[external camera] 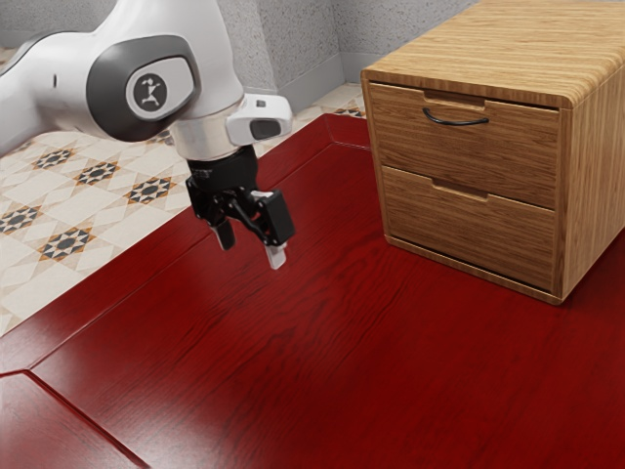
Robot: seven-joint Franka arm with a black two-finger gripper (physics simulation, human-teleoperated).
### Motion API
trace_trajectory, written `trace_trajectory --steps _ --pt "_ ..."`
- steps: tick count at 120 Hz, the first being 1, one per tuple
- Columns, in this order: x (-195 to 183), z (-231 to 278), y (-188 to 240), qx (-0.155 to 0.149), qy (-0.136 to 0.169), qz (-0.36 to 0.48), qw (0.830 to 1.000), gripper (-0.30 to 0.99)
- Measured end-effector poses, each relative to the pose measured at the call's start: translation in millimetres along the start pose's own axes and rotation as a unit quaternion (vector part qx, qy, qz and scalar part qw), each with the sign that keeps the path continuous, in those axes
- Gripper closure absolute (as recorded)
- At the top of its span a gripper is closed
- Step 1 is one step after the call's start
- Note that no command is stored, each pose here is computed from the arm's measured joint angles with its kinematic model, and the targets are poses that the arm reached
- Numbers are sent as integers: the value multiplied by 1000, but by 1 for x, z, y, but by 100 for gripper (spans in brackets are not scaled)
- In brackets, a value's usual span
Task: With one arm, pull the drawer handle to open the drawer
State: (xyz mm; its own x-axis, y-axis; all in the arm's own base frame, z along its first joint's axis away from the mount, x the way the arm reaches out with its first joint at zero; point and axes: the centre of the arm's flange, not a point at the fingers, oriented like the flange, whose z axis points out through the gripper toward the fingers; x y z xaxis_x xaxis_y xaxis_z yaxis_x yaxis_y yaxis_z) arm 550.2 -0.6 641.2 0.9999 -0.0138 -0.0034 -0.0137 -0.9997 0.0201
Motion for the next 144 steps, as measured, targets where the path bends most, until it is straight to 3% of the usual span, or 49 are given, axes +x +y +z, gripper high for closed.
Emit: trace_trajectory --steps 25,31,39,47,58,80,112,129,144 --pt "-1 0 -1 -4 -4 2 1000 0" --pt "-6 -20 -1 -6 14 4 1000 0" --pt "-27 -80 -4 -13 66 -5 998 0" --pt "-39 -100 -38 -16 82 -80 993 0" --pt "-39 -103 -52 -21 89 -184 979 0" --pt "8 -68 22 -41 93 -283 954 0" --pt "12 -75 103 -103 119 -377 913 0" --pt "14 -74 110 -132 106 -431 886 0" --pt "20 -74 85 -150 101 -493 851 0"
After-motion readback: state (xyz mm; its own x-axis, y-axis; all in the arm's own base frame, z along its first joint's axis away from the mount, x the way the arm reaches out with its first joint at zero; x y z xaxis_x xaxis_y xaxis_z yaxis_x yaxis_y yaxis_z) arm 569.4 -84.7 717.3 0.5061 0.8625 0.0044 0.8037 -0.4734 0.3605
